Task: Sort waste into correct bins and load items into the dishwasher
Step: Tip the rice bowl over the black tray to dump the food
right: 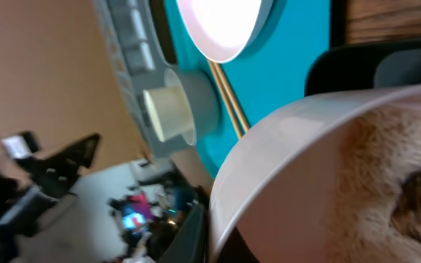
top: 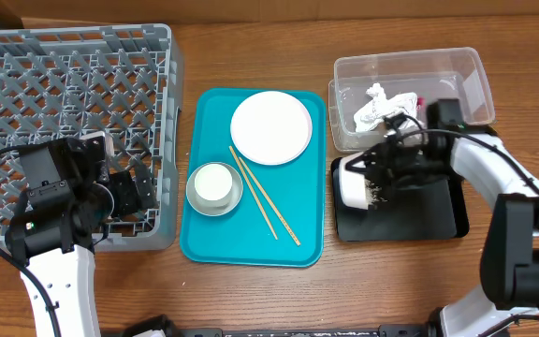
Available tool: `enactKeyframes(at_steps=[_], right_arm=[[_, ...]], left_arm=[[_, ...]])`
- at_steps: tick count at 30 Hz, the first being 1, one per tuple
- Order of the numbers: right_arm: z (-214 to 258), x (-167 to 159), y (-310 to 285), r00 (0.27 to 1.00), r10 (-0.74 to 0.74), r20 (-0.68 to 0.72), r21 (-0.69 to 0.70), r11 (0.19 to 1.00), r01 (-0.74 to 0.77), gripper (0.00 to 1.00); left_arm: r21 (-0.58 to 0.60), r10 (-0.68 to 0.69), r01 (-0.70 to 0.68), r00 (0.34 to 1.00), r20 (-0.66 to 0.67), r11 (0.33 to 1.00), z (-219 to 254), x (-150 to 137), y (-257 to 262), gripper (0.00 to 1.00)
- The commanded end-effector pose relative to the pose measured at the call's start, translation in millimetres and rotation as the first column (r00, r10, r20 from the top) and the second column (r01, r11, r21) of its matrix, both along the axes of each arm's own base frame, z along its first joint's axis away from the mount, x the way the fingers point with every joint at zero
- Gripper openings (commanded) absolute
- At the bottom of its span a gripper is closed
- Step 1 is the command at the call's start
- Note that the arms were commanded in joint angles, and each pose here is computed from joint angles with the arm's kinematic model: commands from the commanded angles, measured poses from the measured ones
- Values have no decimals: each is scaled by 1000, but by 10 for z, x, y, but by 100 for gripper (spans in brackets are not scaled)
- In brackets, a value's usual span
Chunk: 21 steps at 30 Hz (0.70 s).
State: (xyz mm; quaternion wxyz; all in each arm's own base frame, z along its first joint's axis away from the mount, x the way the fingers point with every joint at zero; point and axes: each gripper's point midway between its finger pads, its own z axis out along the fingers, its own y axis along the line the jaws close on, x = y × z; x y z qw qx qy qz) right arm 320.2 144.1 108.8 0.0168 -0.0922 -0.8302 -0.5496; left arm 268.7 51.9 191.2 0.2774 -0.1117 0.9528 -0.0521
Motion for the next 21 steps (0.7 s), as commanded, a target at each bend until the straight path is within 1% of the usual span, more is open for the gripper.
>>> enactKeyframes(at_steps=[1, 3, 7, 11, 19, 21], right_arm=[[211, -24, -83, 999, -40, 15, 161, 986, 37, 4], [217, -25, -154, 998, -65, 3, 185, 981, 63, 4], [368, -22, -301, 993, -118, -7, 315, 942, 114, 4], [537, 4, -427, 988, -155, -10, 415, 898, 145, 4], [537, 39, -553, 973, -189, -130, 419, 879, 227, 4], [537, 50, -588, 962, -196, -192, 419, 870, 261, 4]], left_arm=[[3, -28, 28, 999, 23, 1000, 71, 50, -30, 100], [3, -28, 28, 999, 23, 1000, 71, 50, -30, 100], [3, -28, 28, 999, 23, 1000, 71, 50, -30, 100], [3, -28, 28, 999, 23, 1000, 71, 50, -30, 100], [3, -28, 28, 999, 23, 1000, 71, 50, -30, 100], [3, -28, 28, 999, 23, 1000, 71, 50, -30, 100]])
